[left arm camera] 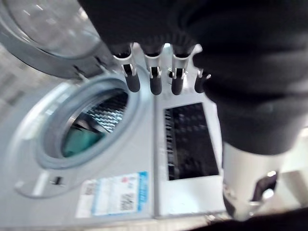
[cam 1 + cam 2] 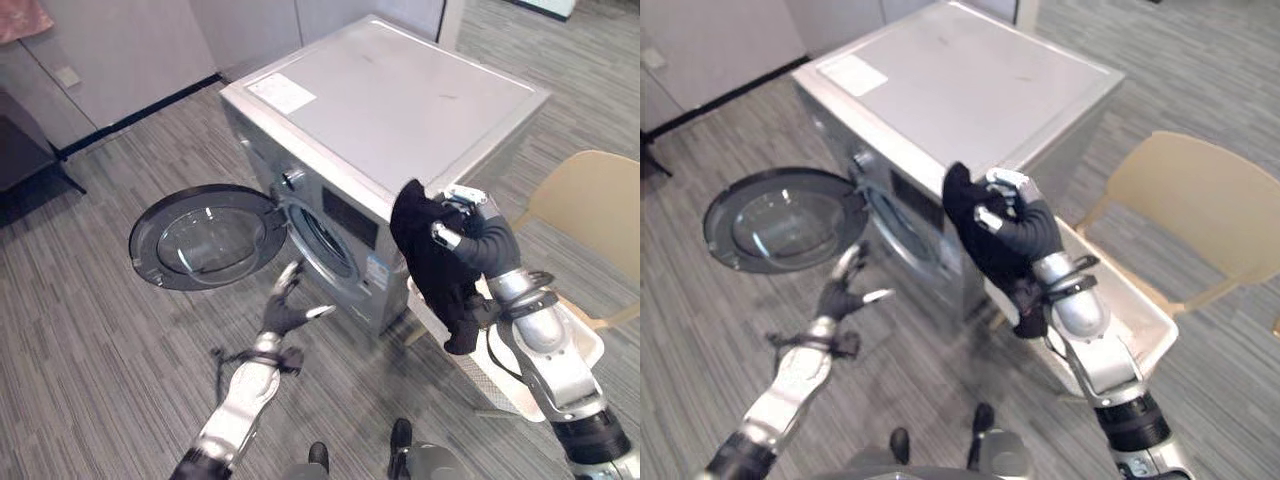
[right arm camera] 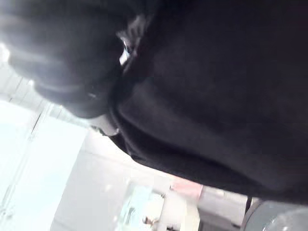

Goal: Grab the laundry basket,head to the washer,open it,put in the laundry and shut it.

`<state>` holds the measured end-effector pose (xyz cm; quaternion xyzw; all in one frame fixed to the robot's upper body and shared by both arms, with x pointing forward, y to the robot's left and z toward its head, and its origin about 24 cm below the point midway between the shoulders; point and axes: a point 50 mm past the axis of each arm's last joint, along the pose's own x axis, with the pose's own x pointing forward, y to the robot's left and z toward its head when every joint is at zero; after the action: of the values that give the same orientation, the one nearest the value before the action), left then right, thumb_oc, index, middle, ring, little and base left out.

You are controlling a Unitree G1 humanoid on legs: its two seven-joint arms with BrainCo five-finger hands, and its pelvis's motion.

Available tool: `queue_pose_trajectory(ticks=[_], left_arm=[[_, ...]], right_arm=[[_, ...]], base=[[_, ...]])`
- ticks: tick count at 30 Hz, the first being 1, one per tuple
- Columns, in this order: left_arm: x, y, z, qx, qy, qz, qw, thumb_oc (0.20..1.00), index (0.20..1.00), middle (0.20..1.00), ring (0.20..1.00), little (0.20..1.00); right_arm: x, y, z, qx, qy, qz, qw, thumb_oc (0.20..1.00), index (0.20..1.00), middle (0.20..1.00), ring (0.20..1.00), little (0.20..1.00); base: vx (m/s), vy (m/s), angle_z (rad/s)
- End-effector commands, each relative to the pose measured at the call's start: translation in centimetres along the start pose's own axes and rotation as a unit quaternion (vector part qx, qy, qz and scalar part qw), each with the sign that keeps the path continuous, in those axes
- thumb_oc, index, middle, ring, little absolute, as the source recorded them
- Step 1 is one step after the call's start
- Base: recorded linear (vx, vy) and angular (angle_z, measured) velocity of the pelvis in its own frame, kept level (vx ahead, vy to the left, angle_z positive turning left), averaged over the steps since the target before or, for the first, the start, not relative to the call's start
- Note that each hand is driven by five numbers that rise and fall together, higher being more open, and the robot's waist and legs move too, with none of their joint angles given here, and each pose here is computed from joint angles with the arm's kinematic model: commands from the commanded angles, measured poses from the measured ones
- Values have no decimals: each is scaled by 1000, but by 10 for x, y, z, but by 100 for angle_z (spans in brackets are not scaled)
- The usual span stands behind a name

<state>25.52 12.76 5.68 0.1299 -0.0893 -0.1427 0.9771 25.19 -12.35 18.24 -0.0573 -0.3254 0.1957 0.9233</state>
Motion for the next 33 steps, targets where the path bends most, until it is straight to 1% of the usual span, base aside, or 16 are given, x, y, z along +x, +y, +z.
queue_pose_trajectory(ticks=[1, 2, 3, 6, 7, 8, 12, 18, 19, 20, 26, 28, 30, 31, 32, 33], left_arm=[[2, 4, 9, 38, -40, 3, 998, 1000, 1000, 1000, 1000, 1000], [16, -7, 23, 43, -73, -14, 996, 1000, 1000, 1000, 1000, 1000], [21, -10, 26, 47, -82, -19, 995, 1000, 1000, 1000, 1000, 1000], [31, -24, 30, 33, -87, -31, 995, 1000, 1000, 1000, 1000, 1000], [31, -24, 30, 33, -87, -31, 995, 1000, 1000, 1000, 1000, 1000], [37, -34, 24, 6, -65, -32, 997, 1000, 1000, 1000, 1000, 1000], [49, -47, 7, 30, -19, -32, 999, 1000, 1000, 1000, 1000, 1000], [51, -58, -12, 73, 24, -62, 995, 1000, 1000, 1000, 1000, 1000], [51, -58, -12, 73, 24, -62, 995, 583, 583, 583, 583, 583], [51, -59, -12, 75, 23, -67, 995, 200, 200, 200, 200, 200], [43, -52, -10, 48, 17, -49, 998, 200, 200, 200, 200, 200], [41, -35, -3, 34, 0, -13, 999, 200, 200, 200, 200, 200], [36, -19, 3, 34, -17, 15, 999, 200, 200, 200, 200, 200], [36, -19, 3, 34, -16, 15, 999, 200, 200, 200, 200, 200], [33, -10, 6, 34, -26, 29, 999, 200, 200, 200, 200, 200], [25, 6, 13, 39, -45, 52, 997, 200, 200, 200, 200, 200]], right_arm=[[13, 17, 22, 64, -81, 31, 994, 200, 200, 200, 200, 200], [20, 30, 26, 100, -94, 55, 989, 200, 200, 200, 200, 200], [23, 35, 28, 112, -99, 65, 987, 200, 200, 200, 200, 200], [32, 52, 35, 152, -115, 96, 977, 200, 200, 200, 200, 200], [33, 52, 35, 151, -116, 96, 977, 200, 200, 200, 200, 200], [40, 64, 42, 167, -133, 116, 970, 200, 200, 200, 200, 200], [51, 76, 56, 204, -163, 127, 957, 200, 200, 200, 200, 200], [57, 75, 65, 216, -180, 124, 952, 200, 200, 200, 200, 200], [57, 75, 65, 215, -180, 124, 952, 200, 200, 200, 200, 200], [57, 75, 64, 216, -178, 124, 952, 200, 200, 200, 200, 200], [48, 70, 47, 200, -136, 108, 964, 200, 200, 200, 200, 200], [36, 63, 26, 173, -88, 90, 977, 200, 200, 200, 200, 200], [27, 54, 14, 129, -59, 75, 987, 200, 200, 200, 200, 200], [27, 55, 14, 129, -59, 75, 987, 200, 200, 200, 200, 200], [22, 49, 10, 101, -48, 68, 991, 200, 200, 200, 200, 200], [11, 37, 0, 49, -21, 53, 997, 476, 476, 476, 476, 476]], base=[[-20, 87, -3], [-25, 110, -4], [-14, 92, -9], [3, 57, -9], [6, 36, -5], [6, 33, -11], [0, 26, -21], [5, 15, -8], [0, 0, 0], [0, 0, 0], [21, 0, -1], [11, -13, -4], [7, -5, -2], [0, 0, 0], [0, 0, 0], [0, 0, 0]])
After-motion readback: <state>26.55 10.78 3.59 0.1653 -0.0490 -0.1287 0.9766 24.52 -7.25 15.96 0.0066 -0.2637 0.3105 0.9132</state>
